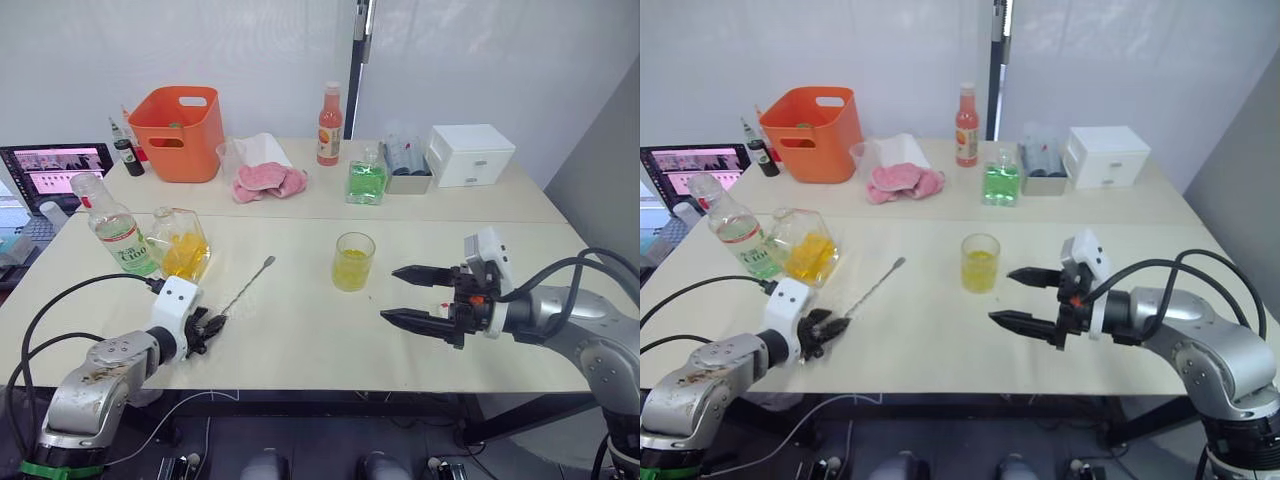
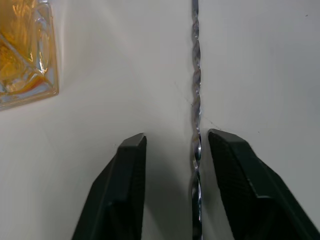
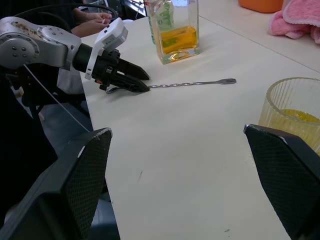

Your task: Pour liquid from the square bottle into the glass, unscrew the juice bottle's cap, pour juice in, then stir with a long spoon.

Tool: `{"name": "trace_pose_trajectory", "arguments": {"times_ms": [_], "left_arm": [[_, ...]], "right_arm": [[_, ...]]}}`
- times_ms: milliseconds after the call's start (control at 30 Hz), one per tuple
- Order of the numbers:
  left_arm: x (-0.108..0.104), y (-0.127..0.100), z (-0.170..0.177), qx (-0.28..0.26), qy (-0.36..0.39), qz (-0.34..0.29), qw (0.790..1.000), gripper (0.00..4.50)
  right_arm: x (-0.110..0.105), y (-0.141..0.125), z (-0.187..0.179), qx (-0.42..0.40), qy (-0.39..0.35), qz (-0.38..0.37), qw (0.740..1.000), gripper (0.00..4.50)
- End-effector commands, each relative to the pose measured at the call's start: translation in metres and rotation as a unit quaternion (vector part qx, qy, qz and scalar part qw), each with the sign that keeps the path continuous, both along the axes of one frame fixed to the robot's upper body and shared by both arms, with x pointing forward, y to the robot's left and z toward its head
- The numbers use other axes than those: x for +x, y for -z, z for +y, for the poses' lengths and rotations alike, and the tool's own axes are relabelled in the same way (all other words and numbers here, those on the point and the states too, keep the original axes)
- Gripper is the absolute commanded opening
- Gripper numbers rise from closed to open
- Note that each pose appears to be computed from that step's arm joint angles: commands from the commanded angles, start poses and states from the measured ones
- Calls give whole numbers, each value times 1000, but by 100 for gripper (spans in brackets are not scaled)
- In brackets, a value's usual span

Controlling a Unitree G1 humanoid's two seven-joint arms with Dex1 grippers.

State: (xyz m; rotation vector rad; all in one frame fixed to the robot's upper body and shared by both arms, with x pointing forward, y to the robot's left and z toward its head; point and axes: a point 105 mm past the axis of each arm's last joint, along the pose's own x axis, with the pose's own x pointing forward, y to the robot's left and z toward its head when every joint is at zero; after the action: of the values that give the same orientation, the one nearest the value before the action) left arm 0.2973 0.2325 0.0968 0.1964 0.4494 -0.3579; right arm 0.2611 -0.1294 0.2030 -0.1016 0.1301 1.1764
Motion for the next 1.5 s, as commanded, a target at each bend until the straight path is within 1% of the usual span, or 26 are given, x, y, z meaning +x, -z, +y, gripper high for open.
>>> {"name": "trace_pose_trajectory", "arguments": {"times_ms": [33, 67, 100, 200, 300, 367, 400, 467, 600, 667, 700, 767, 867, 933, 1000, 1067, 1133, 1167, 1267, 1300, 1333, 1400, 1500], "left_arm": [[-8, 19, -5, -8, 26, 43, 999, 62], [-8, 17, -7, -10, 32, 40, 999, 26], [-7, 16, -9, -13, 41, 38, 998, 3], [-3, 9, -14, -14, 64, 23, 998, 3], [1, -6, -13, -2, 102, -5, 995, 3], [1, -16, -9, 17, 145, -23, 989, 3], [-1, -22, -9, 27, 177, -41, 983, 3], [-4, -27, -10, 44, 231, -48, 971, 3], [-10, -28, -13, 84, 323, -43, 942, 3], [-10, -24, -11, 113, 357, -29, 927, 3], [-9, -20, -11, 130, 375, -24, 918, 3], [-6, -15, -13, 146, 403, -17, 903, 3], [2, -7, -16, 180, 430, -16, 884, 3], [7, -3, -17, 191, 437, -12, 879, 3], [6, -1, -19, 176, 443, 3, 879, 3], [5, -4, -23, 155, 447, 5, 881, 3], [5, -14, -25, 131, 446, 5, 886, 67], [5, -18, -26, 122, 445, 6, 887, 93], [8, -30, -29, 100, 434, 1, 895, 195], [8, -32, -29, 96, 434, 6, 896, 227], [4, -32, -27, 93, 441, 24, 893, 260], [0, -30, -25, 91, 447, 48, 888, 260], [2, -21, -17, 110, 438, 65, 890, 260]], "right_arm": [[-3, -11, 0, 10, 1, -26, 1000, 450], [-3, -11, 0, 11, 2, -26, 1000, 450], [-3, -10, 0, 11, 5, -26, 1000, 450], [-1, -9, 0, 12, 13, -27, 999, 450], [0, -11, -1, 13, 18, -28, 999, 450], [1, -10, -1, 14, 22, -28, 999, 450], [1, -10, -1, 14, 23, -28, 999, 450], [2, -8, -1, 14, 26, -27, 999, 450], [4, -8, -2, 14, 32, -29, 999, 450], [4, -7, -2, 14, 34, -29, 999, 450], [4, -7, -1, 15, 35, -29, 999, 450], [3, -7, -1, 15, 36, -29, 999, 450], [2, -7, -1, 16, 41, -28, 999, 450], [0, -7, -1, 17, 43, -28, 999, 450], [0, -7, 0, 18, 46, -29, 998, 450], [-1, -8, -1, 18, 49, -30, 998, 450], [-1, -7, -1, 18, 54, -30, 998, 450], [-1, -7, -1, 19, 56, -30, 998, 450], [-1, -7, -1, 19, 59, -31, 998, 450], [-1, -7, -1, 19, 60, -31, 998, 450], [0, -6, -1, 19, 64, -28, 997, 450], [0, -6, -1, 20, 68, -26, 997, 450], [0, -8, -1, 22, 70, -28, 997, 450]]}}
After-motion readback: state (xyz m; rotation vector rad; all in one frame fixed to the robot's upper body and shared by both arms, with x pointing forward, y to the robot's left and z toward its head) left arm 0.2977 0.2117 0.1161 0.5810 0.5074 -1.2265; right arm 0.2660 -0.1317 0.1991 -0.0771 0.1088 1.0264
